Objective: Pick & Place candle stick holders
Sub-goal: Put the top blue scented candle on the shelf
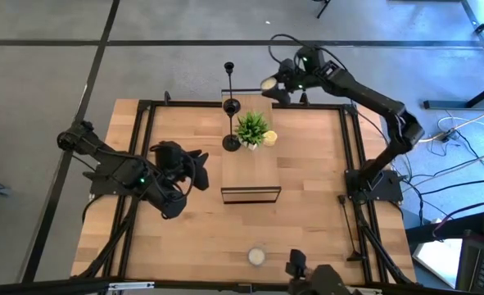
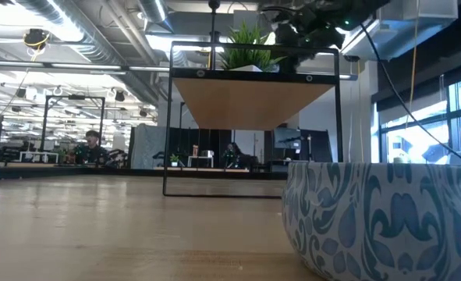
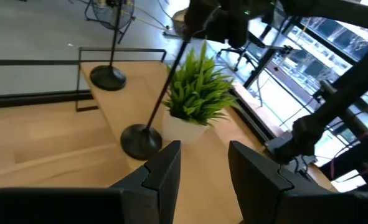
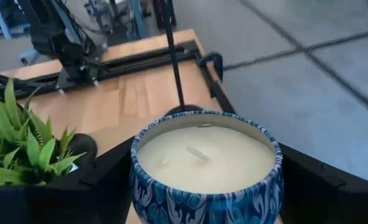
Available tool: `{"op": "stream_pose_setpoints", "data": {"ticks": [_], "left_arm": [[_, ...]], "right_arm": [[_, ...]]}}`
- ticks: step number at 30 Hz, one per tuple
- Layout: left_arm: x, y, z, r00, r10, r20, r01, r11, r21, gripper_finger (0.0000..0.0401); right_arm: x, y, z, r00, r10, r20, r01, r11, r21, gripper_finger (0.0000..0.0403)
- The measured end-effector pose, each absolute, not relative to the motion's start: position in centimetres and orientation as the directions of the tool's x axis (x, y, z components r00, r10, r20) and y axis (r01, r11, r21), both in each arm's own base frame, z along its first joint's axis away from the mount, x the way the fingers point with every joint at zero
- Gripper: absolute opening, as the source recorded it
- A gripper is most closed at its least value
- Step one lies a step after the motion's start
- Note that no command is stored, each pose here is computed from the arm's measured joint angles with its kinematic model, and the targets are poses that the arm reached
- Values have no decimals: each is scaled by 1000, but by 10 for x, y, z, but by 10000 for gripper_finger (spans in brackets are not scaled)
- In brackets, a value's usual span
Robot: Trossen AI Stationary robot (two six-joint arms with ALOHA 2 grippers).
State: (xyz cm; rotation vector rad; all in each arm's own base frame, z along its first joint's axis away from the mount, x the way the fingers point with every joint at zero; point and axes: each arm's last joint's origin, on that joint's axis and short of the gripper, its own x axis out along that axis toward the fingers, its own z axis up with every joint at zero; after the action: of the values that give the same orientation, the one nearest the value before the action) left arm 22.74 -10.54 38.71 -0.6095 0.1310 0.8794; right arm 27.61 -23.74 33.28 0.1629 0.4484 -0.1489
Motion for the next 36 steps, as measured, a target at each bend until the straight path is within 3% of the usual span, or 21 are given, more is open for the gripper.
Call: {"op": "stream_pose_setpoints", "data": {"ticks": [8,25,36], "left_arm": [[225,-101,386,616,710,-342,-776,472,-417,129],[227,-98,359,575,721,-387,-797,387,-463,129],[226,-98,356,570,733,-371,-794,374,-480,129]], "right_arm": [[243,-231,311,935,-180,-306,215,973,85,299],[243,-221,253,971,-180,-156,197,975,105,299],[269,-211,217,932,-269,-242,301,948,107,301]]}}
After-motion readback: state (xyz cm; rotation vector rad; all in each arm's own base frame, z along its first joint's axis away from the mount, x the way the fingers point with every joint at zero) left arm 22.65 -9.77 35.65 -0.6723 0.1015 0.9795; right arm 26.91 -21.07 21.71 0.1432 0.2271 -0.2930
